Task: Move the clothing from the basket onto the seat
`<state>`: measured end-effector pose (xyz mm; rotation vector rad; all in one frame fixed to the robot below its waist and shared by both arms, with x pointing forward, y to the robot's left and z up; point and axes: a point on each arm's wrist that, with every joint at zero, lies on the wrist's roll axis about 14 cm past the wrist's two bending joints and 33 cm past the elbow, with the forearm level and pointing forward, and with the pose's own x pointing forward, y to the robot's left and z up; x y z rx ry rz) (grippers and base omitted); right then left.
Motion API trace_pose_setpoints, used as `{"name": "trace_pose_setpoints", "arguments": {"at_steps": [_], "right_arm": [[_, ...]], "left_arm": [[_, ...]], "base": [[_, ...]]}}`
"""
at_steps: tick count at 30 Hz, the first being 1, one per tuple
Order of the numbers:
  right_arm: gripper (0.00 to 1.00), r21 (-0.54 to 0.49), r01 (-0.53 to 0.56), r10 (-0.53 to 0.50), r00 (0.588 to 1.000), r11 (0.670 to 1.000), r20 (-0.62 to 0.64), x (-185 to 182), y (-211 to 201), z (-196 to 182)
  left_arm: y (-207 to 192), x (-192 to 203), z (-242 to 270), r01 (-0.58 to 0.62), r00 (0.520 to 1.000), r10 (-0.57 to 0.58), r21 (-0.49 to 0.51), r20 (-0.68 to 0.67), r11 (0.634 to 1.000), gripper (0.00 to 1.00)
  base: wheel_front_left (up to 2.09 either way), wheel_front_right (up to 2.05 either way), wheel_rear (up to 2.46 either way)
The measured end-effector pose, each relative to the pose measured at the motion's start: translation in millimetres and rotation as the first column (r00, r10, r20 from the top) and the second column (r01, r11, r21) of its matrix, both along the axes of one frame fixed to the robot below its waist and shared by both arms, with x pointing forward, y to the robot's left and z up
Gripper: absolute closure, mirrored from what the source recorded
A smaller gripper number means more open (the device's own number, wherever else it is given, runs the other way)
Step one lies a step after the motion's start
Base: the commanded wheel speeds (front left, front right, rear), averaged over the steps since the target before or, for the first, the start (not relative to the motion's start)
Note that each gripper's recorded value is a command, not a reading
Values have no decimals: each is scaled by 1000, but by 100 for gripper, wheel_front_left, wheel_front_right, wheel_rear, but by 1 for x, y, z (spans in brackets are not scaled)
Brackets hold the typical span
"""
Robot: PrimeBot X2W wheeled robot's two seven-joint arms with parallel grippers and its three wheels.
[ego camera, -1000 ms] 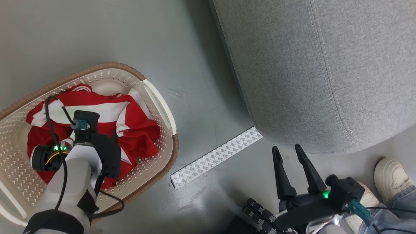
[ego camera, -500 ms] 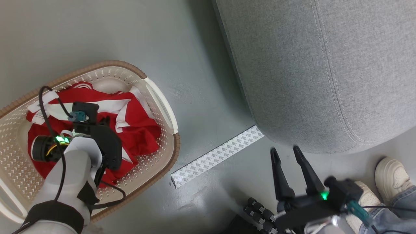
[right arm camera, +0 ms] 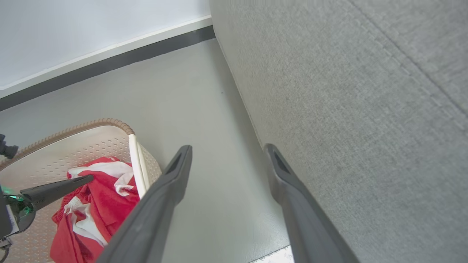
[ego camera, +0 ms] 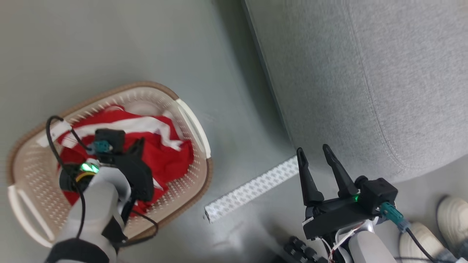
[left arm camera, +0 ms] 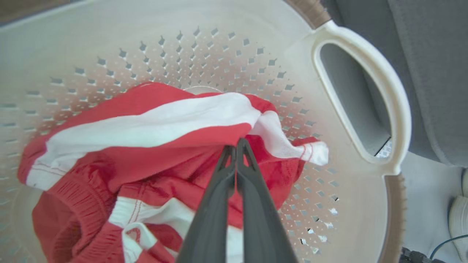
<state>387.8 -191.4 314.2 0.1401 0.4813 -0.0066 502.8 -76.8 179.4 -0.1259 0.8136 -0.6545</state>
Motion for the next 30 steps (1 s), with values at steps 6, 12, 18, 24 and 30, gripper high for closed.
{"name": "trace_pose_setpoints", "arguments": {"at_steps": [6, 12, 18, 24, 30], "right_arm": [[0, -6, -38, 38, 999, 999, 33, 1, 8, 17], [0, 7, -59, 59, 997, 998, 50, -14, 19, 37], [0, 10, -54, 53, 996, 999, 74, -40, 23, 59], [0, 13, -67, 64, 984, 998, 168, -56, 29, 97], [0, 7, -128, 121, 953, 992, 279, -55, 46, 136]], "left_arm": [[12, -8, 42, -42, 998, 45, -45, 53, 998, 100], [16, -19, 106, -48, 988, 65, -118, 141, 992, 100], [19, -33, 178, -65, 966, 107, -179, 236, 982, 100], [24, -47, 269, -75, 906, 163, -231, 390, 970, 100], [31, -51, 360, -56, 804, 208, -278, 556, 959, 100]], "base": [[0, 0, 0], [0, 0, 0], [0, 0, 0], [0, 0, 0], [0, 0, 0]]}}
